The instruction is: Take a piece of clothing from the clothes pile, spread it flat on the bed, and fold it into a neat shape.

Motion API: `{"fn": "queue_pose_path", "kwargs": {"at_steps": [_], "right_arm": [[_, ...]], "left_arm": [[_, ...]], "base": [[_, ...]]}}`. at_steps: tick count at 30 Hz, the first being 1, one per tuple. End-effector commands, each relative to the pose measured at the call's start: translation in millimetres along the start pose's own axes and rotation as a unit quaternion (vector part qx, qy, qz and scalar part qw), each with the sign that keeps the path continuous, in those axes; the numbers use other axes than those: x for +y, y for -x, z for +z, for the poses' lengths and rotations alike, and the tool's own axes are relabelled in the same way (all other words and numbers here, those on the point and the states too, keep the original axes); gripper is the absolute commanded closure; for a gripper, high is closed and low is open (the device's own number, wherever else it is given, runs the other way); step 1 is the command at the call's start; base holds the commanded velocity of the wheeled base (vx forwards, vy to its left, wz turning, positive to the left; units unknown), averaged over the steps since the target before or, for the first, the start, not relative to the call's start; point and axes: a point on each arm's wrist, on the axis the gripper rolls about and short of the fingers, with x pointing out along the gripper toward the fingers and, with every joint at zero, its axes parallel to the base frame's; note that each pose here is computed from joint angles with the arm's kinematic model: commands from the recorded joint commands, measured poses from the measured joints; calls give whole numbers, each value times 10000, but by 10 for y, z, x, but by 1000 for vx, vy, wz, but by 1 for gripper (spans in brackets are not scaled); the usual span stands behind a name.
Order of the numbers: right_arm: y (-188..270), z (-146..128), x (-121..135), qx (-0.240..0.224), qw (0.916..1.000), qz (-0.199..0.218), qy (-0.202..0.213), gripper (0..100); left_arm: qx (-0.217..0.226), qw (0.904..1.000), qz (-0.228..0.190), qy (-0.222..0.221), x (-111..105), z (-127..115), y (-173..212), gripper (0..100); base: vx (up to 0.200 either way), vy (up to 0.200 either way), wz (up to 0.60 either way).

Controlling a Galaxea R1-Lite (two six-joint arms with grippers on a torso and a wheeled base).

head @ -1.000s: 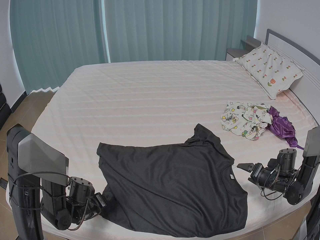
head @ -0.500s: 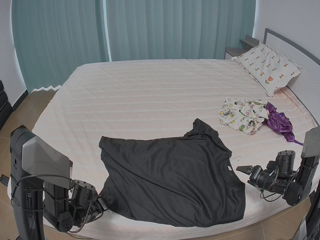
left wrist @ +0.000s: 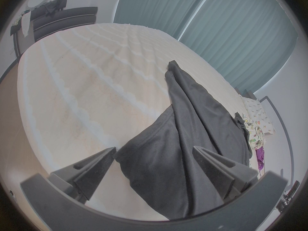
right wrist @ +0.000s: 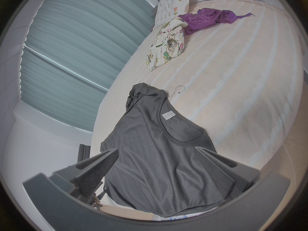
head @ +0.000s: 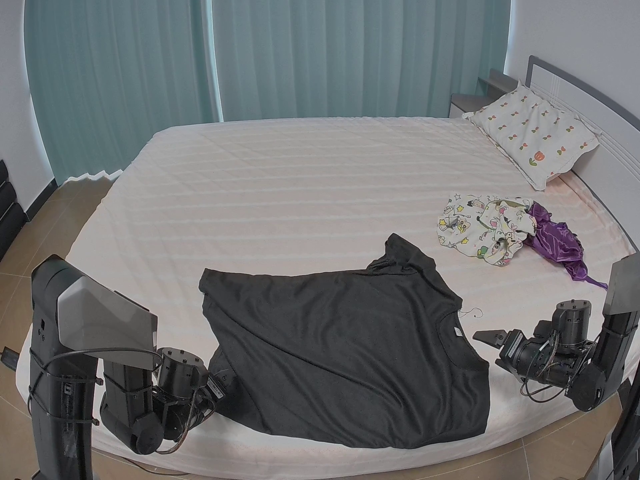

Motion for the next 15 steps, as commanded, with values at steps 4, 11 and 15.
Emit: {"fn": "queue_pose_path", "kwargs": {"at_steps": [4, 11, 15], "right_arm": [[2, -3, -4, 4, 10000, -12, -12, 0], [15, 4, -20, -13, 10000, -42, -28, 0], [16, -2, -31, 3, 10000, -67, -39, 0]], "left_arm": [[151, 9987, 403, -280, 136, -98, 55, 100], [318, 9932, 668, -898, 290, -86, 318, 100], [482, 9854, 831, -1402, 399, -92, 499, 100]], "base": [[0, 0, 0], [0, 0, 0], [0, 0, 0]]}}
